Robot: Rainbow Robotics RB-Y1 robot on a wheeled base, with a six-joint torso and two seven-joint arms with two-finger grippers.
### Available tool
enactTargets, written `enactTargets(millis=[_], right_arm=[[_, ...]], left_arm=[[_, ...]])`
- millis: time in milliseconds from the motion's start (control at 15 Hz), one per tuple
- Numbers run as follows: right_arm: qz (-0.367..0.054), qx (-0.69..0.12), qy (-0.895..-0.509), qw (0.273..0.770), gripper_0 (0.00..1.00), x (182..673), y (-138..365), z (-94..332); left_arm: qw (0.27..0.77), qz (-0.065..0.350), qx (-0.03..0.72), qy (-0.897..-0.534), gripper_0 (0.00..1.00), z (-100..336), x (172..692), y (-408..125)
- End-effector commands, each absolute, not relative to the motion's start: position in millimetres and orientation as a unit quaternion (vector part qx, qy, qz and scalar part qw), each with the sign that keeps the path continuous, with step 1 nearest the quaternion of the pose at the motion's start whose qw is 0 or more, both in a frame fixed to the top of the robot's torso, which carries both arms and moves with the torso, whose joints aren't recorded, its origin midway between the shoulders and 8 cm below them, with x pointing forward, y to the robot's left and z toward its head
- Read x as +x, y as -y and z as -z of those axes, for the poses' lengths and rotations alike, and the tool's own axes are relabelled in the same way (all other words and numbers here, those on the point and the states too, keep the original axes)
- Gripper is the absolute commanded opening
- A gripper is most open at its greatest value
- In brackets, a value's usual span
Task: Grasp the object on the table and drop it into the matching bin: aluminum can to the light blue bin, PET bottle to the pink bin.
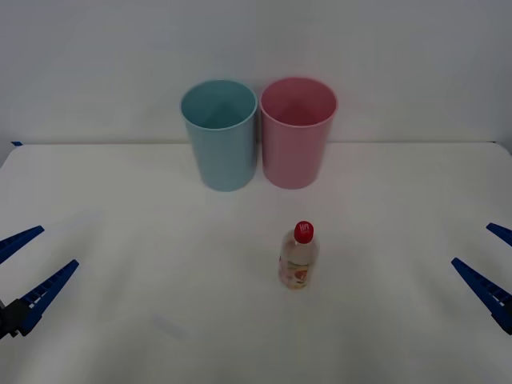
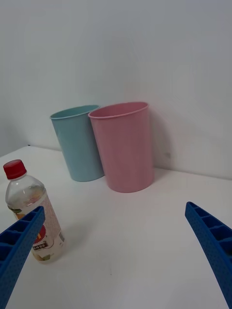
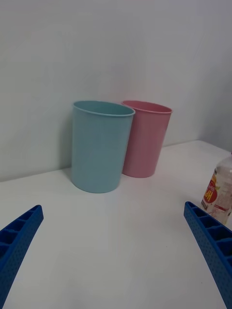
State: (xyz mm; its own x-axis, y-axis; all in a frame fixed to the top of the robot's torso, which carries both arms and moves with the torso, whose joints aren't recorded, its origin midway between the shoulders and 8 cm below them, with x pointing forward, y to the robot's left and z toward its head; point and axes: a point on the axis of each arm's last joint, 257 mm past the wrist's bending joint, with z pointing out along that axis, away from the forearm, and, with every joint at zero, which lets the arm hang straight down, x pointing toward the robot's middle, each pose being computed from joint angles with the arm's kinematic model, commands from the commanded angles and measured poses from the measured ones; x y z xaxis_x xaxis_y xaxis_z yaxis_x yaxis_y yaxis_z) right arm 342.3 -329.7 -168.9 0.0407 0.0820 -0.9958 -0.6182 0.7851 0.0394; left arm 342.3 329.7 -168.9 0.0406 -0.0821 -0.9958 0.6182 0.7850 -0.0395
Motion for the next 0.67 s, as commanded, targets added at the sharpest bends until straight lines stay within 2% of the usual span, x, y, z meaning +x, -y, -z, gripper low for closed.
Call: enactTargets(millis=[67,333,667], right_arm=[[-0.253,-0.208,-0.645,0.691,1.0,342.3,329.7,168.9],[-0.258,-0.211,-0.637,0.695,1.0,343.3,319.5,164.6],[-0.268,-0.24,-0.642,0.677,1.0,344.1,298.3,178.2]], left_arm=[[0.691,0.253,0.208,-0.645,1.0,168.9,342.3,-329.7],[0.691,0.253,0.208,-0.645,1.0,168.9,342.3,-329.7],[0.691,0.253,0.208,-0.645,1.0,168.9,342.3,-329.7]])
